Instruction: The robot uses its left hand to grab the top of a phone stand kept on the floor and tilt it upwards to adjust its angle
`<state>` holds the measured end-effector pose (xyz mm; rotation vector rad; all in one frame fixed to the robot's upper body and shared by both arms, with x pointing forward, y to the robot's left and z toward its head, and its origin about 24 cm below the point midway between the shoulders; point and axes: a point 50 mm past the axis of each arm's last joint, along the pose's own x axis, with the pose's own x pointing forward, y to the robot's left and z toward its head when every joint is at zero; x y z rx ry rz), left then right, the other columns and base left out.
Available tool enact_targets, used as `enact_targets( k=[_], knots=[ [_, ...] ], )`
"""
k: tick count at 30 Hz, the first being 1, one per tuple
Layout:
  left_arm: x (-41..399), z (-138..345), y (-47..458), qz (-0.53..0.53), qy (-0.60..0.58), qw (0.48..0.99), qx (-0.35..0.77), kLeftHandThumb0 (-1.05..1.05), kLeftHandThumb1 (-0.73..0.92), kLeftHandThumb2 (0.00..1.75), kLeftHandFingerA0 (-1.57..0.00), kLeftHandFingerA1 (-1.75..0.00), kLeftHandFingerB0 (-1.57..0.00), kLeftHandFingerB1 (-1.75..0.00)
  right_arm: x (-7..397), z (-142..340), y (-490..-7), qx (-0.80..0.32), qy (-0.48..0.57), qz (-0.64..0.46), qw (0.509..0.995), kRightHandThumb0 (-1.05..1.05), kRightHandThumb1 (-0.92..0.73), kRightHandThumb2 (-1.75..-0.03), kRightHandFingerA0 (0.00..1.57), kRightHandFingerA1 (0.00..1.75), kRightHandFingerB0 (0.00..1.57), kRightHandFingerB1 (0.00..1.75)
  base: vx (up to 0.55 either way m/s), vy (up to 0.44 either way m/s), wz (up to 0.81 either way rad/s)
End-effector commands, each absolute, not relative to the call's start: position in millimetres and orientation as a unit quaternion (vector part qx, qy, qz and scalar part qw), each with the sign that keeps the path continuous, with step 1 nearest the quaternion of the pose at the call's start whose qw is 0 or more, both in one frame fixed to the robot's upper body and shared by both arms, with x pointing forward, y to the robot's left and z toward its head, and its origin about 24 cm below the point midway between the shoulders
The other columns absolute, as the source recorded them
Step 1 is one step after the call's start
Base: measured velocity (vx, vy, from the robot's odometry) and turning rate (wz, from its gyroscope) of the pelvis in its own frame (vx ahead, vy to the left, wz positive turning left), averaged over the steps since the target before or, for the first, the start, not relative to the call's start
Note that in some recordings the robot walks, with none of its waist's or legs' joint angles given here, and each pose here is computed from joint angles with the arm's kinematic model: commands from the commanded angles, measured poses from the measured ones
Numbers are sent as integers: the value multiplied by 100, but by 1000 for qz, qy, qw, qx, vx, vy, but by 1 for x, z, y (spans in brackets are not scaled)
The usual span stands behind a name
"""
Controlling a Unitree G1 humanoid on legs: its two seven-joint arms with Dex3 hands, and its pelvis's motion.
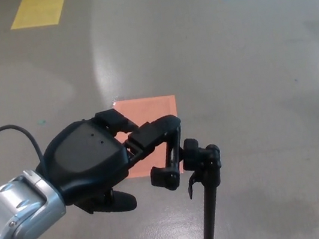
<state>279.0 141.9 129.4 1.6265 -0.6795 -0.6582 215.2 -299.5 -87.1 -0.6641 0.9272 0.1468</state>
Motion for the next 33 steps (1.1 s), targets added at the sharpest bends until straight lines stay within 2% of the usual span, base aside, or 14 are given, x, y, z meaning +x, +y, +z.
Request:
enact_targets(
  k=[1, 8, 9, 10, 17, 18, 29, 31, 32, 33],
  knots=[
    [278, 121, 148, -292, -281, 582, 706, -73, 57, 91, -27, -47, 0, -18, 215, -84, -306, -316, 441, 65, 837, -59, -75, -61, 31, 41, 29, 33, 0, 0, 0],
    [277, 115, 154, -298, -261, 585, 708, -73, 56, 90, -27, -47, 0, -18, 215, -84, -306, -315, 441, 63, 838, -59, -74, -61, 32, 41, 29, 34, 0, 0, 0],
    [277, 115, 154, -298, -260, 586, 708, -71, 69, 61, -34, -34, 0, -19, 216, -84, -306, -314, 441, 63, 838, -59, -74, -61, 32, 41, 29, 33, 0, 0, 0],
    [277, 115, 155, -298, -259, 586, 708, -77, 57, 89, -30, -47, 0, -15, 216, -84, -305, -313, 441, 62, 839, -58, -75, -61, 32, 41, 29, 34, 0, 0, 0],
    [279, 114, 160, -294, -252, 581, 716, -78, 58, 90, -31, -48, 0, -15, 217, -83, -306, -319, 442, 61, 836, -60, -74, -62, 33, 41, 28, 33, 0, 0, 0],
    [279, 113, 161, -293, -252, 581, 716, -72, 68, 61, -37, -34, -2, -20, 218, -83, -306, -319, 442, 61, 836, -59, -74, -61, 32, 41, 28, 33, 0, 0, 0],
    [277, 107, 167, -293, -241, 581, 720, -70, 67, 61, -36, -34, -4, -20, 219, -82, -305, -312, 438, 59, 841, -60, -73, -62, 33, 43, 29, 34, 0, 0, 0],
    [277, 105, 168, -295, -239, 582, 719, -71, 69, 62, -36, -34, -3, -20, 220, -82, -305, -313, 438, 60, 840, -60, -73, -62, 33, 42, 29, 33, 0, 0, 0],
    [277, 105, 168, -296, -237, 582, 719, -75, 57, 91, -31, -49, 0, -19, 220, -82, -305, -314, 437, 60, 841, -60, -73, -62, 33, 43, 29, 34, 0, 0, 0],
    [276, 104, 169, -297, -235, 583, 719, -75, 57, 91, -31, -49, 0, -19, 220, -81, -305, -313, 436, 61, 841, -60, -73, -62, 33, 43, 29, 34, 0, 0, 0]
  ],
)
